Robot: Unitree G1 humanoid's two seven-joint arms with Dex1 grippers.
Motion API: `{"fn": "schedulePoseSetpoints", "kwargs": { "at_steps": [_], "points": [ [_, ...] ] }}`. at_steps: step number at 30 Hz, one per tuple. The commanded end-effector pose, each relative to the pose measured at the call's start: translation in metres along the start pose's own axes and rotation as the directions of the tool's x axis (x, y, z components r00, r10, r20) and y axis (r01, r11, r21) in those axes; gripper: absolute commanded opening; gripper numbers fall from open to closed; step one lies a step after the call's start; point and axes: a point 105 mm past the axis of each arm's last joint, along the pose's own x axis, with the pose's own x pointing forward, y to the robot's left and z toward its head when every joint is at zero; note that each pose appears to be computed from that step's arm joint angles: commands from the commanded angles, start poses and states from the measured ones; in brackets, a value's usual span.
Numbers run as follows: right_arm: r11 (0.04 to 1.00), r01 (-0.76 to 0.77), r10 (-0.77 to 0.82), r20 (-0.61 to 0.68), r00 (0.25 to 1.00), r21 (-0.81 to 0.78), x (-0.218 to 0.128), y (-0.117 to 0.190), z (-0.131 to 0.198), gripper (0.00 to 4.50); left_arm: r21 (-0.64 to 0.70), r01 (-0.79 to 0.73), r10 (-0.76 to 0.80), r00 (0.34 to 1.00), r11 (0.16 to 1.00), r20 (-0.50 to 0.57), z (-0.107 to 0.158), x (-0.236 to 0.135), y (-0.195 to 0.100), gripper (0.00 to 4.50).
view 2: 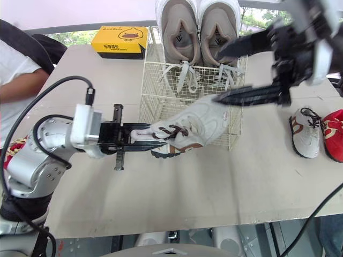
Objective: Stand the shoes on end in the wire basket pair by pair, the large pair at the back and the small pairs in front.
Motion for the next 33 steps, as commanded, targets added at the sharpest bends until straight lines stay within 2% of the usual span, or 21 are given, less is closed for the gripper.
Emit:
{"fn": "schedulePoseSetpoints", "kwargs": {
  "at_steps": [1,7,10,13,14,15,16,17,18,20,22,23,26,27,29,30,33],
  "points": [
    [0.997,-0.042,0.049,-0.126,0.991,0.058,0.016,-0.007,-0.020,4.50,0.111,0.091,-0.091,0.996,0.990,-0.003,0.000,0.006,0.001,0.48],
    [0.984,-0.127,0.154,-0.232,0.960,0.124,0.036,-0.006,-0.045,4.50,0.213,0.153,-0.149,0.988,0.965,-0.034,-0.006,0.012,0.007,0.48],
    [0.983,-0.129,0.162,-0.296,0.941,0.127,0.047,-0.009,-0.060,3.76,0.272,0.176,-0.167,0.984,0.946,-0.057,-0.008,0.016,0.011,0.48],
    [0.981,-0.146,0.180,-0.320,0.930,0.129,0.049,-0.008,-0.065,2.33,0.319,0.187,-0.170,0.982,0.929,-0.081,-0.009,0.019,0.016,0.48],
    [0.981,-0.145,0.180,-0.324,0.929,0.129,0.050,-0.008,-0.066,2.08,0.336,0.183,-0.163,0.983,0.924,-0.086,-0.009,0.019,0.018,0.48],
    [0.981,-0.144,0.179,-0.327,0.928,0.128,0.050,-0.009,-0.067,1.63,0.347,0.180,-0.159,0.983,0.921,-0.088,-0.009,0.019,0.019,0.48],
    [0.982,-0.136,0.172,-0.325,0.930,0.131,0.050,-0.009,-0.068,1.53,0.348,0.170,-0.148,0.985,0.922,-0.089,-0.009,0.018,0.022,0.48],
    [0.983,-0.128,0.166,-0.321,0.933,0.135,0.050,-0.010,-0.069,1.18,0.330,0.160,-0.143,0.987,0.930,-0.077,-0.007,0.015,0.024,0.48],
    [0.982,-0.125,0.162,-0.305,0.938,0.139,0.049,-0.010,-0.068,0.84,0.302,0.141,-0.132,0.990,0.943,-0.050,-0.003,0.013,0.025,0.94],
    [0.981,-0.119,0.158,-0.270,0.950,0.157,0.048,-0.010,-0.067,0.41,0.225,0.082,-0.086,0.996,0.971,0.007,0.004,0.009,0.030,1.74],
    [0.975,-0.100,0.140,-0.202,0.969,0.196,0.043,-0.010,-0.063,0.32,-0.001,-0.071,0.071,0.990,0.997,0.119,0.016,-0.003,0.046,2.69],
    [0.968,-0.099,0.137,-0.155,0.978,0.231,0.040,-0.010,-0.060,0.30,-0.120,-0.130,0.148,0.977,0.984,0.153,0.019,-0.011,0.053,3.29],
    [0.941,-0.082,0.090,-0.009,0.996,0.327,0.035,-0.008,-0.052,0.29,-0.485,-0.238,0.355,0.920,0.841,0.164,0.010,-0.041,0.058,4.38],
    [0.929,-0.074,0.055,0.062,0.997,0.362,0.034,-0.009,-0.048,0.29,-0.596,-0.270,0.435,0.888,0.756,0.149,0.001,-0.052,0.053,4.49],
    [0.917,-0.069,-0.010,0.194,0.981,0.394,0.034,-0.009,-0.041,0.26,-0.774,-0.233,0.495,0.861,0.589,0.117,-0.014,-0.059,0.028,4.50],
    [0.912,-0.065,-0.034,0.233,0.972,0.405,0.034,-0.009,-0.038,0.26,-0.814,-0.216,0.501,0.859,0.539,0.103,-0.017,-0.059,0.019,4.50],
    [0.902,-0.050,-0.105,0.330,0.938,0.429,0.042,-0.012,-0.031,0.26,-0.858,-0.182,0.484,0.871,0.481,0.086,-0.020,-0.035,-0.004,4.50]
  ]
}}
